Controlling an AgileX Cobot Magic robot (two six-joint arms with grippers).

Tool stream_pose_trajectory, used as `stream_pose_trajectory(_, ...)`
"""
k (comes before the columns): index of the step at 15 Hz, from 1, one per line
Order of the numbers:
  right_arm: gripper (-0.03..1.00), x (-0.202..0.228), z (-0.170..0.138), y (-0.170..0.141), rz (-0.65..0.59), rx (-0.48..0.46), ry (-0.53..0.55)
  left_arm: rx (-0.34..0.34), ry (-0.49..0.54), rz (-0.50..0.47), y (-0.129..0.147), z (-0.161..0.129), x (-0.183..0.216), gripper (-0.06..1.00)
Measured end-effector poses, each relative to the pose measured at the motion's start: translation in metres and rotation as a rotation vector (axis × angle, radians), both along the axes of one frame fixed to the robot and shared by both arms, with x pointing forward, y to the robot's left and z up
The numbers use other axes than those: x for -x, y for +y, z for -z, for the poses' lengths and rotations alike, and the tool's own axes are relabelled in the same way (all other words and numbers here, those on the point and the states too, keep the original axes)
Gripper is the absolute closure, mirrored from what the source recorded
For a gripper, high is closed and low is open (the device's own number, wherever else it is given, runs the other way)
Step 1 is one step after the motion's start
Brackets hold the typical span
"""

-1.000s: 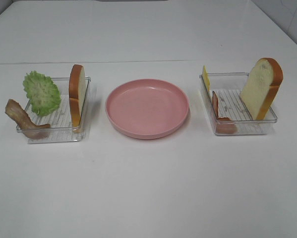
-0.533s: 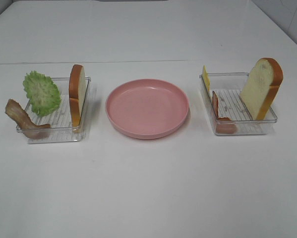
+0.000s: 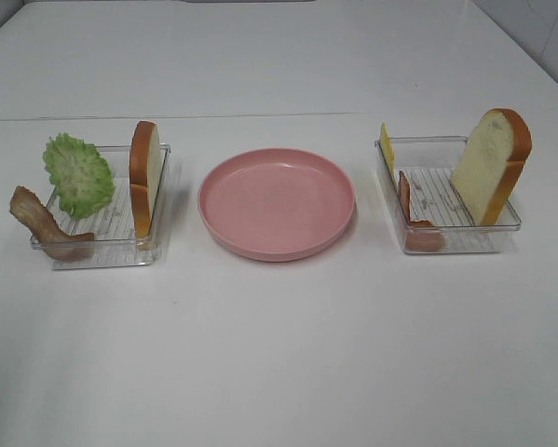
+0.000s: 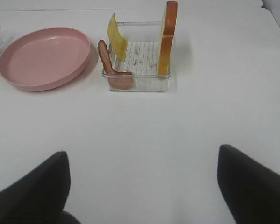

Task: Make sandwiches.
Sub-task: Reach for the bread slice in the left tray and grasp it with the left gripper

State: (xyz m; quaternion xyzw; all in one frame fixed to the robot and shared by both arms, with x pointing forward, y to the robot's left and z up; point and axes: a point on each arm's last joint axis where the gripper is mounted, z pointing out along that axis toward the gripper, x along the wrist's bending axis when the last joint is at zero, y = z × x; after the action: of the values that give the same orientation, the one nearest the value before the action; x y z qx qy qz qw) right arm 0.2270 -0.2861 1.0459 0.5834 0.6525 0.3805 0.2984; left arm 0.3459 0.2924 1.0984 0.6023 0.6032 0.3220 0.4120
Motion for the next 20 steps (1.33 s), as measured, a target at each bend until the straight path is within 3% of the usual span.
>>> stream_pose_trajectory(3, 0.16, 0.0, 0.0, 0.0, 0.0, 0.0, 0.0, 0.065, 0.215, 0.031, -0.003, -0.01, -0.058, 0.14)
stream_pose_trajectory(5, 0.16, 0.0, 0.0, 0.0, 0.0, 0.0, 0.0, 0.123, 0.425, 0.075, -0.008, -0.01, -0.109, 0.14)
stream_pose_trajectory(8, 0.16, 0.0, 0.0, 0.0, 0.0, 0.0, 0.0, 0.15, 0.569, 0.136, -0.018, -0.007, -0.167, 0.14)
stream_pose_trajectory(13, 0.16, 0.0, 0.0, 0.0, 0.0, 0.0, 0.0, 0.098, 0.771, 0.261, -0.065, 0.018, -0.237, 0.15)
stream_pose_trajectory(14, 0.16, 0.0, 0.0, 0.0, 0.0, 0.0, 0.0, 0.05, 0.826, 0.251, -0.081, 0.027, -0.258, 0.15)
stream_pose_trajectory(17, 0.16, 0.0, 0.0, 0.0, 0.0, 0.0, 0.0, -0.063, 0.827, 0.217, -0.114, 0.04, -0.294, 0.16)
stream_pose_trajectory(20, 0.16, 0.0, 0.0, 0.0, 0.0, 0.0, 0.0, -0.089, 0.813, 0.192, -0.141, 0.056, -0.317, 0.18)
